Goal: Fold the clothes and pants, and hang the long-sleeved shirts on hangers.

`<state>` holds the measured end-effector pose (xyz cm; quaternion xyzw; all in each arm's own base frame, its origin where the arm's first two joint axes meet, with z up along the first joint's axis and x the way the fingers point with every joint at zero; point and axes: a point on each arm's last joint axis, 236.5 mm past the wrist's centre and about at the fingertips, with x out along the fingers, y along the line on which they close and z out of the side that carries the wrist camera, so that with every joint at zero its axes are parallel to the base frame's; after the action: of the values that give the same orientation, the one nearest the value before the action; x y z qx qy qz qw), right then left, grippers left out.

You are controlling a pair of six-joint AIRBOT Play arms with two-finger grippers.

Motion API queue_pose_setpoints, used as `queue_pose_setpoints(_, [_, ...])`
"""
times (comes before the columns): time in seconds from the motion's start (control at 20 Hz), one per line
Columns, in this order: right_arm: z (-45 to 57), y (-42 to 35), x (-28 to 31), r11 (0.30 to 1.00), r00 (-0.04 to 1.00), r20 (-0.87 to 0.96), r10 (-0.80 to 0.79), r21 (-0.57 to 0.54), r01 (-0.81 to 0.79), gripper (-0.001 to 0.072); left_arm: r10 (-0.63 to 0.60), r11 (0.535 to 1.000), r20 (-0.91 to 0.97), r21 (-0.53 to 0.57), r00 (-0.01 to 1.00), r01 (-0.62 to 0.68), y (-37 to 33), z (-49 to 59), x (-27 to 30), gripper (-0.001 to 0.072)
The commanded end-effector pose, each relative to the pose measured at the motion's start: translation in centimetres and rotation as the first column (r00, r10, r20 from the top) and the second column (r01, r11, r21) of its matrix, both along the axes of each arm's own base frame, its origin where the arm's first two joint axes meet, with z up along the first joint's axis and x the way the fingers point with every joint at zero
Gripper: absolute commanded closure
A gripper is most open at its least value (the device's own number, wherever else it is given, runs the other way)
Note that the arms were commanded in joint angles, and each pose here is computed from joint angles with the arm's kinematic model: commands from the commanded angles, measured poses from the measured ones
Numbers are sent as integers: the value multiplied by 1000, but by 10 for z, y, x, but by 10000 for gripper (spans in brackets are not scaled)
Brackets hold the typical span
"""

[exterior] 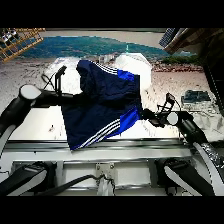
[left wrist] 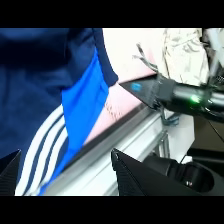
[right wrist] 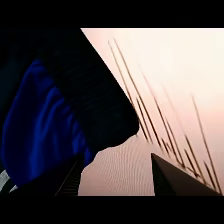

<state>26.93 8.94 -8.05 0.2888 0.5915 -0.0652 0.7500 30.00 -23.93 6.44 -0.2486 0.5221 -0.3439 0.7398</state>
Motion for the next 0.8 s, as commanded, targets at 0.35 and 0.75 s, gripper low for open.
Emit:
queue_pose_setpoints(0.35, [-26,10,21,995,997,14,-73,64,72,283,149,968,-34,208,988,-139,58,-8,-56,133])
queue_pose_setpoints(0.75, [-25,7,39,993,991,80,-105,66,100,545,182,860,-189,507,965,-63,120,-46,-104,133])
